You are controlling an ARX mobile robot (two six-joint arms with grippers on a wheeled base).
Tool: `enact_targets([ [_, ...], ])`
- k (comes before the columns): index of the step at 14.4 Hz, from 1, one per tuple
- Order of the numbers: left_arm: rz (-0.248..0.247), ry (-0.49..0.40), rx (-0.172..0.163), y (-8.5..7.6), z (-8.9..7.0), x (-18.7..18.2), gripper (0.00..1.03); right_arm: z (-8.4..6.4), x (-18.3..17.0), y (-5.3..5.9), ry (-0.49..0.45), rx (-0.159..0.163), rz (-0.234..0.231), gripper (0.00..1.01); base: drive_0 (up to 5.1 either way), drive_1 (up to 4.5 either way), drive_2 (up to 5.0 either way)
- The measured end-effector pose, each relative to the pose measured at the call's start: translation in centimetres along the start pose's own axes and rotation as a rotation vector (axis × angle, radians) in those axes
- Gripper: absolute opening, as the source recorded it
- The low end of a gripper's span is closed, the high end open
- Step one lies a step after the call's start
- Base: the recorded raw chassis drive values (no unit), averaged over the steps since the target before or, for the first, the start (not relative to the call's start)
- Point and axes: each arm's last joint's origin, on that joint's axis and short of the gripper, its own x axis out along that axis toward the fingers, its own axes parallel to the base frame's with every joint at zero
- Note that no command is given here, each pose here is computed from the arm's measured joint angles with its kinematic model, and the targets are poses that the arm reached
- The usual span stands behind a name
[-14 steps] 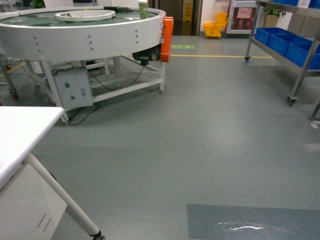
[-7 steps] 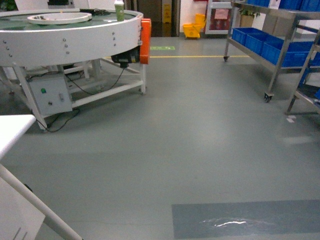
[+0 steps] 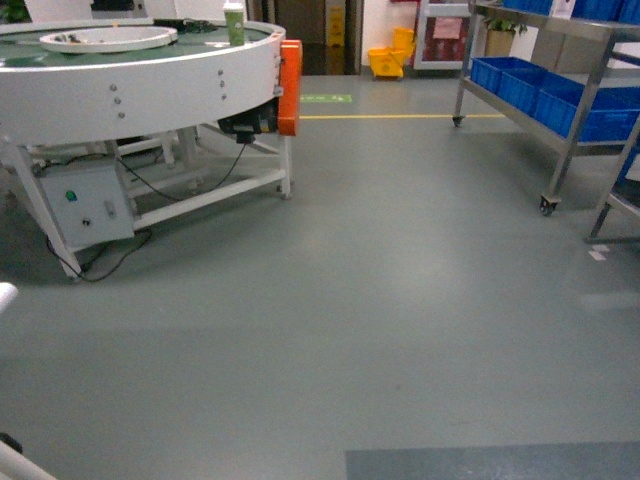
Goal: Pick red block from blue box to shelf
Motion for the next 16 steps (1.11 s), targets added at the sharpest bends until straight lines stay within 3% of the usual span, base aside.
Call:
enact_targets([
  [10, 0.0, 0.003, 0.0, 0.0, -0.03, 0.0, 0.98, -0.01, 0.0, 0.0, 0.001, 0.0, 0.0, 0.33, 0.0, 3.93, -4.0],
  [16, 0.0, 0.003, 0.0, 0.0, -0.03, 0.0, 0.98, 0.0, 0.0, 0.0, 0.0, 0.0, 0.0, 0.32, 0.5, 2.64, -3.0],
])
